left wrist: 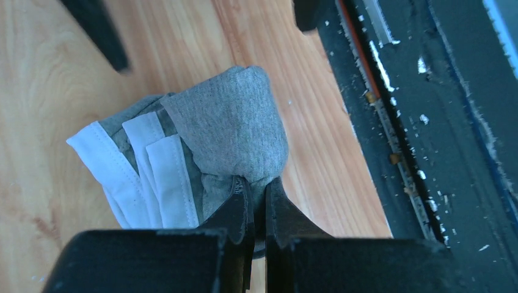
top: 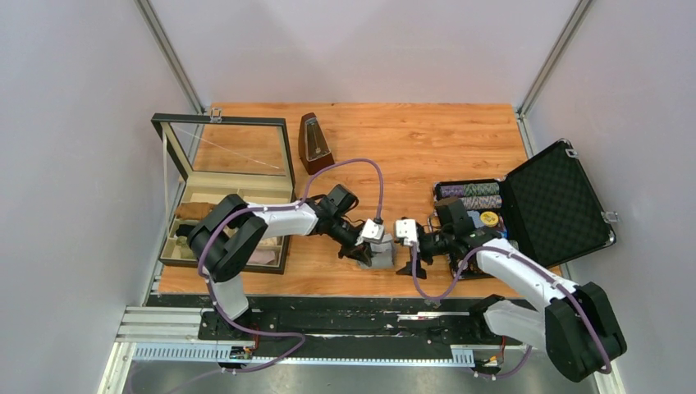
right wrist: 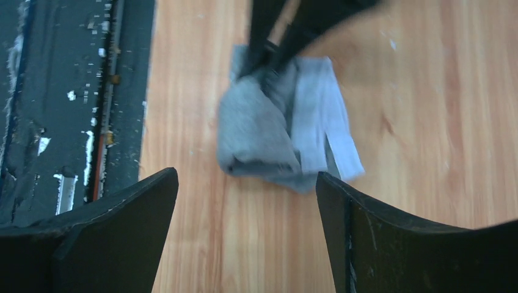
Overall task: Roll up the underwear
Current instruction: Roll the underwear to the center of the board.
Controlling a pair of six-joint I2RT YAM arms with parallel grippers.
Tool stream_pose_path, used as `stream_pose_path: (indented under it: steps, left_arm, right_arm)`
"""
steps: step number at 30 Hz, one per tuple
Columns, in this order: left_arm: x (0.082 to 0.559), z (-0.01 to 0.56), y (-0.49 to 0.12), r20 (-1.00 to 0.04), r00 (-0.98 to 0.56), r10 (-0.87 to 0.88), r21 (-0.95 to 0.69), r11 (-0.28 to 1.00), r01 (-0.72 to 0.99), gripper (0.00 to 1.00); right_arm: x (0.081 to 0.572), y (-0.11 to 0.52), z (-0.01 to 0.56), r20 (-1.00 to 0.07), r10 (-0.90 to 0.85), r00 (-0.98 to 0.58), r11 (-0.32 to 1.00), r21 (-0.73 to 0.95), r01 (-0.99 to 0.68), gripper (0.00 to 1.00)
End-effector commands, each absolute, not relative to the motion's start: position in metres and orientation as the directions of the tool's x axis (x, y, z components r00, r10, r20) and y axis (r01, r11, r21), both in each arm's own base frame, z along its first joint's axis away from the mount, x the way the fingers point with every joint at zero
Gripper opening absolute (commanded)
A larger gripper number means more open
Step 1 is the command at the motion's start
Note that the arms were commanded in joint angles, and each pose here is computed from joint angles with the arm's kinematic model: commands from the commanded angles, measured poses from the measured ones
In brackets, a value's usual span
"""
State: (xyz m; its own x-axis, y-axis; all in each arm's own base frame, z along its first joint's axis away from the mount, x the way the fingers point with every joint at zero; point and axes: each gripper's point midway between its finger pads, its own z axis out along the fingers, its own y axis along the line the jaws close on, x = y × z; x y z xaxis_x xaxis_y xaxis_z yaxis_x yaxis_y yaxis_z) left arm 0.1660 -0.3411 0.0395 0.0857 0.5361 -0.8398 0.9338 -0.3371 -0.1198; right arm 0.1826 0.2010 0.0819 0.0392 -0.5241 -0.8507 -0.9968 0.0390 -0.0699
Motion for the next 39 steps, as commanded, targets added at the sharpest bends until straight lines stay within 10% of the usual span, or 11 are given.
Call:
stream_pose_path:
  steps: [1,15,25,30,39]
  left_arm:
    - [0.14,0.034,-0.33,-0.81,-0.101,0.578,-0.354,-0.344,0.869,0.0]
    - [0.152,0.032,-0.334,-0.732,-0.234,0.64,-0.494,-0.261,0.83,0.0]
    - [0.191,0.055,-0.328,-0.689,-0.357,0.63,-0.548,-0.131,0.826,0.16]
    - [0.255,0.087,-0.323,-0.741,-0.446,0.501,-0.459,0.106,0.882,0.45]
    - [0.278,0.128,-0.3,-0.871,-0.096,0.482,-0.014,0.17,0.985,0.52]
  right_arm:
    - [0.181,0.235,0.097,-0.819,-0.437,0.371,-0.164,-0.334,-0.928,0.81]
    - [0.186,0.262,0.062,-0.805,-0.559,0.199,-0.129,-0.153,-0.98,0.53]
    - [0.184,0.241,0.041,-0.726,-0.687,-0.02,-0.015,0.042,-0.999,0.0]
    - [0.189,0.239,0.045,-0.659,-0.657,-0.367,0.119,0.39,-0.913,0.0]
    - [0.206,0.242,0.03,-0.42,-0.635,-0.648,0.198,0.723,-0.662,0.0]
